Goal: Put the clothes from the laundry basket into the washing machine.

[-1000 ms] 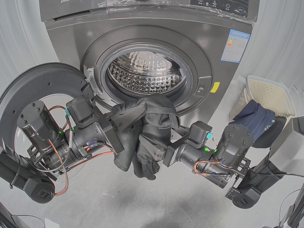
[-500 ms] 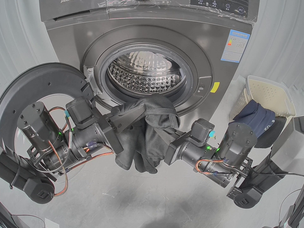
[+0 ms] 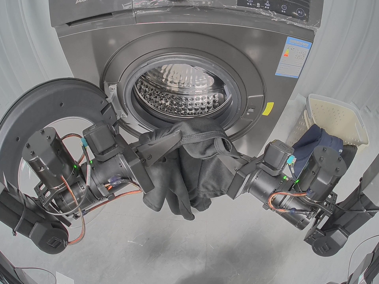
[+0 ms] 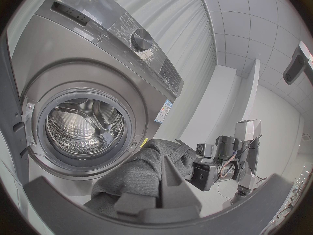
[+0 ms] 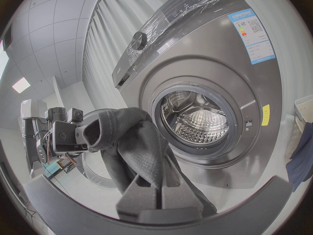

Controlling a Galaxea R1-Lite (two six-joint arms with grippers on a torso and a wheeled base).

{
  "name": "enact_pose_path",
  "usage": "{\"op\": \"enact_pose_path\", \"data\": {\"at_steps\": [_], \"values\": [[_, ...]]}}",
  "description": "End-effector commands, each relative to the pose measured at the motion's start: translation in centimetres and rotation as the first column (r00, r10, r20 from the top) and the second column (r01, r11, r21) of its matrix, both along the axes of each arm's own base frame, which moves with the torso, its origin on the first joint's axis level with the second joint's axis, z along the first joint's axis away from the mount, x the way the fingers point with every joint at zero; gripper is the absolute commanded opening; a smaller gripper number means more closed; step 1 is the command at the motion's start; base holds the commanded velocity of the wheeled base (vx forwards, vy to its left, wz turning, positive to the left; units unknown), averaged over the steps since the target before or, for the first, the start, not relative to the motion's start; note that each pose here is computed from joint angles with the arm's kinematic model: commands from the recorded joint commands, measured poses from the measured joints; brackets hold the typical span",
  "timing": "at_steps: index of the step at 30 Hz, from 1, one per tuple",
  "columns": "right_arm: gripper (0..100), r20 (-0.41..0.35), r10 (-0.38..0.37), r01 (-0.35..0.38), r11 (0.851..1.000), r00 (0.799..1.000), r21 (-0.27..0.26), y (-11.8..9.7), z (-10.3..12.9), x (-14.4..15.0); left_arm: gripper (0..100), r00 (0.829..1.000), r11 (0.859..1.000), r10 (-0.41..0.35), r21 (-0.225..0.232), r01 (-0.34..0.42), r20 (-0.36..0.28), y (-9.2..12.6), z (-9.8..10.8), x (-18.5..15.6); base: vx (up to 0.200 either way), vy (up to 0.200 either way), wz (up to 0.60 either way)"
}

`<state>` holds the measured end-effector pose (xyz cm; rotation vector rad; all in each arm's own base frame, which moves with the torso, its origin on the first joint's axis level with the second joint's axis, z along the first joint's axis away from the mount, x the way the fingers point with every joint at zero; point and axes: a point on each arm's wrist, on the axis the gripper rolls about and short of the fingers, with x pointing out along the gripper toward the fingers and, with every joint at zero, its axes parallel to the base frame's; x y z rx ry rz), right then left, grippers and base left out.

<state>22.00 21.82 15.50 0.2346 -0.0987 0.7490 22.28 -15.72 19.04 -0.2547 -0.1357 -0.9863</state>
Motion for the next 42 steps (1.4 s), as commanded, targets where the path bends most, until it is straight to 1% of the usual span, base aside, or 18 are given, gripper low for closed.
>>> {"op": "enact_pose_path", "data": {"at_steps": [1,5,7,10,15,16,19,21,22,23,24,25,26,30,33,39,42], "values": [[0,0.015,-0.008,0.008,1.000,1.000,0.016,-0.2,0.5,0.1,0,1.000,1.000,-0.001,0.002,0.001,-0.004,0.0,-0.1,0.0,0.000,0.000,0.00],[0,0.030,-0.019,0.018,0.999,0.999,0.031,-0.6,1.1,0.1,0,1.000,1.000,-0.003,0.000,0.003,-0.005,0.0,-0.1,0.0,0.000,0.000,0.00],[0,0.064,-0.022,0.018,0.998,0.998,0.066,-1.2,2.7,-0.4,0,1.000,1.000,-0.007,-0.003,0.007,-0.029,0.1,-0.3,-0.1,0.000,0.000,0.00],[0,0.087,-0.024,0.016,0.996,0.996,0.089,-1.7,3.8,-0.9,0,0.999,1.000,-0.017,0.008,0.018,-0.043,0.2,-0.7,-0.3,0.000,0.000,0.00],[0,0.091,-0.021,0.013,0.996,0.996,0.093,-1.9,4.0,-1.3,0,0.999,1.000,-0.025,0.011,0.025,-0.045,0.2,-0.8,-0.4,0.000,0.000,0.00],[0,0.092,-0.021,0.012,0.995,0.996,0.094,-1.9,4.1,-1.3,100,0.999,1.000,-0.025,0.012,0.025,-0.047,0.2,-0.9,-0.3,0.000,0.000,0.00],[0,0.093,-0.021,0.012,0.995,0.995,0.095,-1.9,4.1,-1.3,100,0.998,1.000,-0.025,0.006,0.026,-0.054,0.1,-0.7,-0.3,0.000,0.000,0.00],[0,0.096,-0.022,0.012,0.995,0.995,0.097,-1.9,4.2,-1.3,100,0.997,1.000,-0.020,-0.002,0.020,-0.071,0.1,-0.8,-0.2,0.000,0.000,0.00],[0,0.099,-0.020,0.010,0.995,0.995,0.100,-1.9,4.3,-1.3,100,0.995,1.000,-0.012,-0.017,0.011,-0.095,0.2,-1.1,-0.1,0.000,0.000,0.00],[0,0.102,-0.021,0.010,0.995,0.995,0.101,-1.9,4.4,-1.3,100,0.993,1.000,-0.003,-0.017,0.001,-0.114,0.2,-1.4,-0.1,0.000,0.000,0.00],[0,0.102,-0.021,0.010,0.995,0.995,0.101,-1.9,4.4,-1.3,100,0.993,1.000,-0.003,-0.017,0.001,-0.114,0.2,-1.4,-0.1,0.000,0.000,0.00],[0,0.109,-0.018,0.006,0.994,0.994,0.111,-2.0,4.8,-1.6,100,0.991,1.000,0.028,-0.010,-0.029,-0.128,0.7,-1.8,0.2,0.000,0.000,0.00],[0,0.113,-0.014,0.001,0.993,0.994,0.114,-1.9,4.9,-1.7,100,0.990,0.999,0.035,-0.004,-0.036,-0.134,0.9,-2.1,0.1,0.000,0.000,0.00],[0,0.115,-0.008,-0.005,0.993,0.993,0.117,-1.8,5.0,-1.8,100,0.986,0.999,0.038,0.013,-0.037,-0.162,1.1,-3.0,0.0,0.000,0.000,0.00],[0,0.119,-0.009,-0.005,0.993,0.993,0.119,-1.8,5.1,-1.8,100,0.980,0.999,0.042,0.034,-0.036,-0.193,1.2,-4.0,-0.2,0.000,0.000,0.00],[0,0.123,-0.008,-0.007,0.993,0.992,0.122,-1.8,5.2,-1.9,100,0.964,0.996,0.061,0.080,-0.041,-0.257,1.5,-6.3,-0.3,0.000,0.000,0.00],[0,0.126,-0.010,-0.006,0.992,0.992,0.126,-1.9,5.4,-1.9,100,0.959,0.994,0.066,0.100,-0.040,-0.275,1.6,-7.3,-0.4,0.000,0.000,0.00]]}}
